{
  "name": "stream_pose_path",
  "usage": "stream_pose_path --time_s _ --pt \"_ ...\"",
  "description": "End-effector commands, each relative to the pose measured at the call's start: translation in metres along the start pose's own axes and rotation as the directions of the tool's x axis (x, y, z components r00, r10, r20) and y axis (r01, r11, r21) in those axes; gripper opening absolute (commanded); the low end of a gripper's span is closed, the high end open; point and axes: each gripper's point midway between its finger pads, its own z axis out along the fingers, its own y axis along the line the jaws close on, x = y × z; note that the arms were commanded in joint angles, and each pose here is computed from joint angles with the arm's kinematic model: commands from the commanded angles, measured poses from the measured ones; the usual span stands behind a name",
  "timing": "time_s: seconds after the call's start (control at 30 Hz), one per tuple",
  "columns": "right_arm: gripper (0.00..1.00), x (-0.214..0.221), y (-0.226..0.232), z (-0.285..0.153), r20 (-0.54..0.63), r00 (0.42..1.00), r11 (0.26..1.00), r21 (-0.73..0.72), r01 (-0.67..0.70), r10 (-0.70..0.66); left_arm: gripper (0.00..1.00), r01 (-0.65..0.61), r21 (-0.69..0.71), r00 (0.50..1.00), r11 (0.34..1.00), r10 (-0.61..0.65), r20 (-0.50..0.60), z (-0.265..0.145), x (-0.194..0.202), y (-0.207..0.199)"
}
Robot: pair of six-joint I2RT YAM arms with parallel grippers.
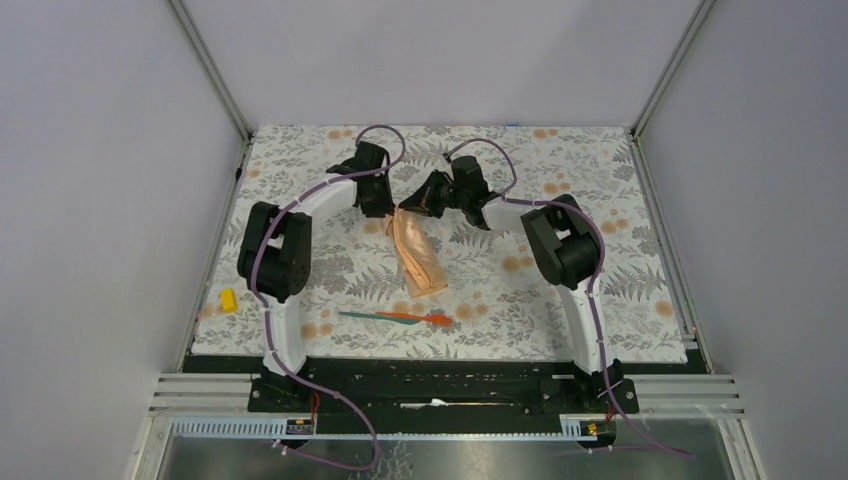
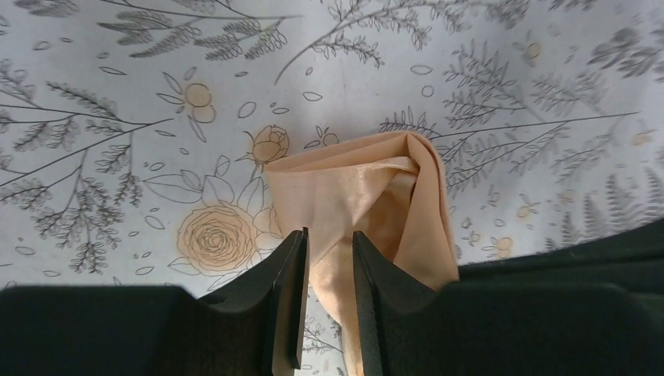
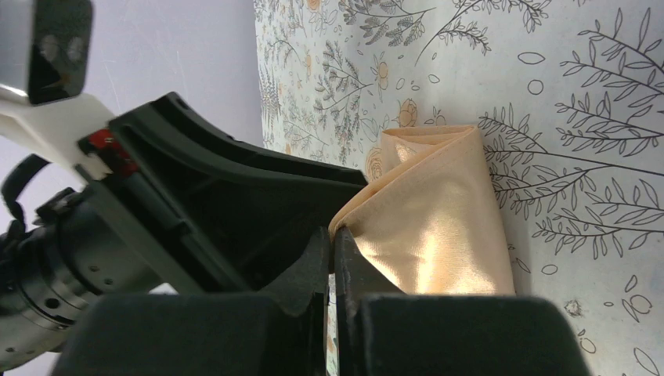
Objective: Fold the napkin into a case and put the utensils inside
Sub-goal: Grasp the top corner of the smaller rectangle folded napkin from the folded napkin.
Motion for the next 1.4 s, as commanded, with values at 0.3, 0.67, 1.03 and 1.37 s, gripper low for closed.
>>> stream_pose_path --time_s 0.3,0.67,1.03,1.37 --pt "0.00 0.005 0.005 0.001 0.002 1.000 1.000 -0.025 0.009 -0.009 0.33 -0.181 -0.146 0.982 0.973 0.186 0.024 0.006 -0.013 -0.008" --pt "0.00 0.002 0.008 0.003 0.012 1.000 1.000 -0.027 0.004 -0.004 0.30 -0.203 -0.143 0.979 0.969 0.202 -0.020 0.016 0.000 -0.007" --pt "0.00 0.000 0.010 0.002 0.018 1.000 1.000 -0.025 0.002 -0.002 0.21 -0.214 -0.142 0.977 0.966 0.210 -0.043 0.023 -0.002 -0.006" --pt "0.00 0.006 0.013 0.006 0.022 1.000 1.000 -0.027 -0.008 0.009 0.00 -0.162 -0.007 0.987 0.987 0.162 -0.005 0.009 -0.020 -0.011"
